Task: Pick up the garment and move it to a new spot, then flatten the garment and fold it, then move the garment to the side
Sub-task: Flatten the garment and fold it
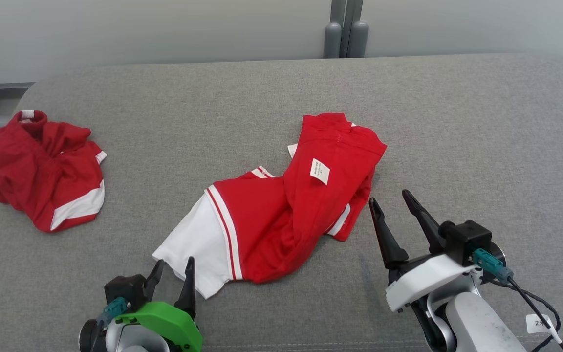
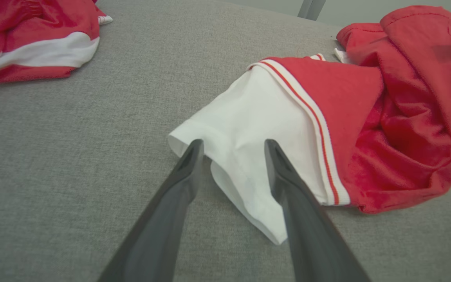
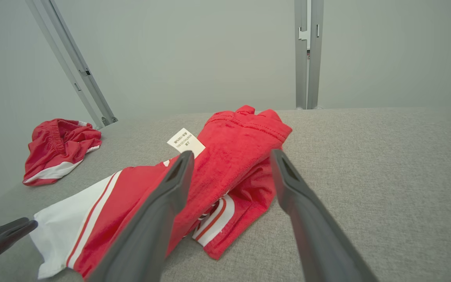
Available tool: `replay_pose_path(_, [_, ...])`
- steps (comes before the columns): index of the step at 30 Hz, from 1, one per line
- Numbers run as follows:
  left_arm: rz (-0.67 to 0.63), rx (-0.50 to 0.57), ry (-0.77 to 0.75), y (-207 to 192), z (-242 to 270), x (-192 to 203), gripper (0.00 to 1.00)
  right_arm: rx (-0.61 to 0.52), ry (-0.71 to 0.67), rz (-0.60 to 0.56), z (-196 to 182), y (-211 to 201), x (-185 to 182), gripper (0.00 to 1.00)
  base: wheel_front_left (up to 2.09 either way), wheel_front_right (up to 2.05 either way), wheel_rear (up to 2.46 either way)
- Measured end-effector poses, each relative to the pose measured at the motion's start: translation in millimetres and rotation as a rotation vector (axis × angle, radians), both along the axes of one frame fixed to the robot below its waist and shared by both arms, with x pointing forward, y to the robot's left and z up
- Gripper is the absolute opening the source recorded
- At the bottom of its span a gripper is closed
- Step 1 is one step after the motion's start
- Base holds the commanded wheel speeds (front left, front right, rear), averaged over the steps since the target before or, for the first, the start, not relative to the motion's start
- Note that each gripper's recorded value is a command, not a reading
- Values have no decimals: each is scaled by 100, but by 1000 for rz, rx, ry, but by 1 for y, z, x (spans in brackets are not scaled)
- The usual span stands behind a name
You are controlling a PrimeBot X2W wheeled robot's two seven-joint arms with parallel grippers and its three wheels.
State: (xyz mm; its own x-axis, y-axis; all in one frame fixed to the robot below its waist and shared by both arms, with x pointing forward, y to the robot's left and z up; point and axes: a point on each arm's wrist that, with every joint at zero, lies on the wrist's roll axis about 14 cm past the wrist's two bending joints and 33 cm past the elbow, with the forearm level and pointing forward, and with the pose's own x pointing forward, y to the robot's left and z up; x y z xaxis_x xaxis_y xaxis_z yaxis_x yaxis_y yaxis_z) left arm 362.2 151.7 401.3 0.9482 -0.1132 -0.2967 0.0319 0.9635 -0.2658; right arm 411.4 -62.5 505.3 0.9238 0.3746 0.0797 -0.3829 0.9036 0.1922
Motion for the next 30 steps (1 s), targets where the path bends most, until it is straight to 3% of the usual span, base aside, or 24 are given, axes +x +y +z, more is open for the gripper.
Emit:
replay_pose_path(7, [27,12,-72,7,20,8,100,-5,-3,8,1,3,0,100,0,0,0])
replay_pose_path(17, [121,137,-336,40,96,13,100,-68,-24,28,10,9,12,100,0,0,0])
replay_pose_path(30, [214,188,-383,66,109,-11,100,-185,19,75,14,27,41,100,0,0,0])
